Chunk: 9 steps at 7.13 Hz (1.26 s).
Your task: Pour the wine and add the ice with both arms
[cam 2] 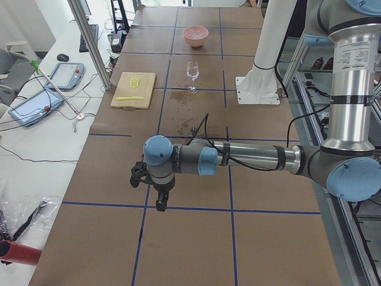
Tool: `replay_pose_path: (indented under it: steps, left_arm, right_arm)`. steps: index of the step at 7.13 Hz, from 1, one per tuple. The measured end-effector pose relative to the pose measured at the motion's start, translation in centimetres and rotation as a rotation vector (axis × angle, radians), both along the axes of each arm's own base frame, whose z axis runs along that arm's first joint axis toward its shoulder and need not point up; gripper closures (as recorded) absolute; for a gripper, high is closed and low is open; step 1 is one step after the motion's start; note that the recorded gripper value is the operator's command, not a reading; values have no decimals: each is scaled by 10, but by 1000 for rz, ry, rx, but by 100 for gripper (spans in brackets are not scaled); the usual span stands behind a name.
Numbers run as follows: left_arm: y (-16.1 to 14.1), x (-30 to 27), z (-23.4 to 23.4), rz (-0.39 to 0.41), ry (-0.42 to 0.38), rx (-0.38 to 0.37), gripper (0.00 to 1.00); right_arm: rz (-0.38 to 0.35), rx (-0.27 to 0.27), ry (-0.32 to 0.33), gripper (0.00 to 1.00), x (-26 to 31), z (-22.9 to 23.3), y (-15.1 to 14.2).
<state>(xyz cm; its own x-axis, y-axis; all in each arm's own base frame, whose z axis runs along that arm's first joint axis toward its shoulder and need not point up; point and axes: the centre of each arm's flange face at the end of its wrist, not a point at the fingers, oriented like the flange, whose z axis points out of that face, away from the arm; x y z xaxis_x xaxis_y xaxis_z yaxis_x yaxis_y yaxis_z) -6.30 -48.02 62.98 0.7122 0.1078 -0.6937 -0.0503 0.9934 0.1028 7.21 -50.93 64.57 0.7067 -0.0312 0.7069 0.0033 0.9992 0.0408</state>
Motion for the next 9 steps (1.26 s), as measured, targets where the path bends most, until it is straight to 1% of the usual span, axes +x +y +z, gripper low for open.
replay_pose_path:
  steps: [1,3,7,9]
  left_arm:
    - [0,0,0,-1,-1,-2,0]
    - [-2,0,-1,-34,0,-28,0]
    - [-3,0,-1,-56,1,-21,0]
    - [-4,0,-2,-72,2,-35,0]
  right_arm:
    - [0,2,1,0,0,0,0]
    - [0,7,2,0,1,-1,-1]
    - [1,8,5,0,1,-2,-2]
    - [2,8,5,0,0,-2,-2]
